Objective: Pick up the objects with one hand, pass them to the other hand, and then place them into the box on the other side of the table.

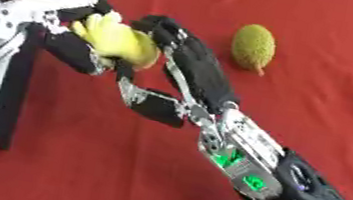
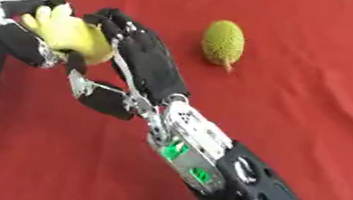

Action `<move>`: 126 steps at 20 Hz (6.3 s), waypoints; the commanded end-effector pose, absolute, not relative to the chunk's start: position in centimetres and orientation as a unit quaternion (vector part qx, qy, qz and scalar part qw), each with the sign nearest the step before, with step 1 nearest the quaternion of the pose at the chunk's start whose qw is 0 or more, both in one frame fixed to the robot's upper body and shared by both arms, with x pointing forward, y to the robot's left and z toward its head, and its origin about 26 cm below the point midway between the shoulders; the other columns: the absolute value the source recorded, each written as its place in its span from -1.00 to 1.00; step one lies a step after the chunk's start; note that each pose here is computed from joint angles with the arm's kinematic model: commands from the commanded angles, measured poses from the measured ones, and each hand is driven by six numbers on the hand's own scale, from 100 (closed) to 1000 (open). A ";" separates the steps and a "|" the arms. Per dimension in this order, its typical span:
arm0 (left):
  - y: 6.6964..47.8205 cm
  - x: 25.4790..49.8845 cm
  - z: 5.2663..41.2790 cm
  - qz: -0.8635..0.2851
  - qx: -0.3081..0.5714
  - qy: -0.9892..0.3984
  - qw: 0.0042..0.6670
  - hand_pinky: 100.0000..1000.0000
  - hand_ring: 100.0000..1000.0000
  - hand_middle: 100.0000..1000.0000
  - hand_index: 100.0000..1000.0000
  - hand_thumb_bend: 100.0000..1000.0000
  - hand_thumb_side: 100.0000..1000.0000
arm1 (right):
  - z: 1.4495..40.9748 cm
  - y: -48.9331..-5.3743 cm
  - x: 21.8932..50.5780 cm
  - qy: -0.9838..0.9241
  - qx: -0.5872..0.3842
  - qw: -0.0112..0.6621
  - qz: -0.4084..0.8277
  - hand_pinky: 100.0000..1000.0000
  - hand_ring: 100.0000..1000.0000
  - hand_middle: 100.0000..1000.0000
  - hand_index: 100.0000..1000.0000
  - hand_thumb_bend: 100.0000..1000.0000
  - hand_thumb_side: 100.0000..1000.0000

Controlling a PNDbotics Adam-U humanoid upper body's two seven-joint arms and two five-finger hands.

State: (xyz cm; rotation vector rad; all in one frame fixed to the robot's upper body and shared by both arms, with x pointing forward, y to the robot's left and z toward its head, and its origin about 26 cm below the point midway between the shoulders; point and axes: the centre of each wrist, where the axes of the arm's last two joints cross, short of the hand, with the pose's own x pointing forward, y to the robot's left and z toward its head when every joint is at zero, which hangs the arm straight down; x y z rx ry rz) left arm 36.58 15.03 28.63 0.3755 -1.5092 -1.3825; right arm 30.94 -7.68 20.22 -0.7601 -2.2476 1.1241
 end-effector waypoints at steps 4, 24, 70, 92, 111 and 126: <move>17.3 36.5 29.9 -0.550 0.198 -0.632 0.509 0.36 -0.15 -0.55 -0.46 -1.00 -1.00 | 21.1 -7.9 30.5 -0.832 -0.283 0.239 0.412 0.52 0.60 0.70 0.77 -1.00 0.21; 27.7 35.8 29.6 -0.385 0.291 -0.655 0.582 0.38 -0.18 -0.56 -0.46 -1.00 -1.00 | 21.9 -10.1 30.8 -0.838 -0.301 0.252 0.379 0.51 0.57 0.67 0.73 -1.00 -0.20; 37.4 35.0 26.1 -0.214 0.410 -0.615 0.638 0.78 0.43 0.29 0.52 0.14 -0.14 | 24.0 -17.0 31.2 -0.824 -0.398 0.290 0.280 0.51 0.56 0.66 0.71 -1.00 -0.23; 32.3 33.8 26.7 -0.122 0.210 -0.819 0.521 0.77 0.39 0.40 0.51 0.03 0.25 | 29.5 -23.2 38.4 -0.718 -0.380 0.480 0.331 0.64 0.74 0.82 0.80 -1.00 -0.10; 31.1 33.1 26.2 -0.082 0.161 -0.828 0.531 0.78 0.40 0.39 0.49 0.04 0.18 | 28.4 -29.6 45.6 -0.596 -0.344 0.589 0.424 0.70 0.77 0.86 0.85 -0.70 -0.85; 31.3 33.1 25.9 -0.088 0.176 -0.815 0.546 0.78 0.40 0.38 0.48 0.01 0.14 | 34.2 -32.6 44.4 -0.615 -0.260 0.606 0.433 0.63 0.72 0.84 0.86 -0.85 -0.14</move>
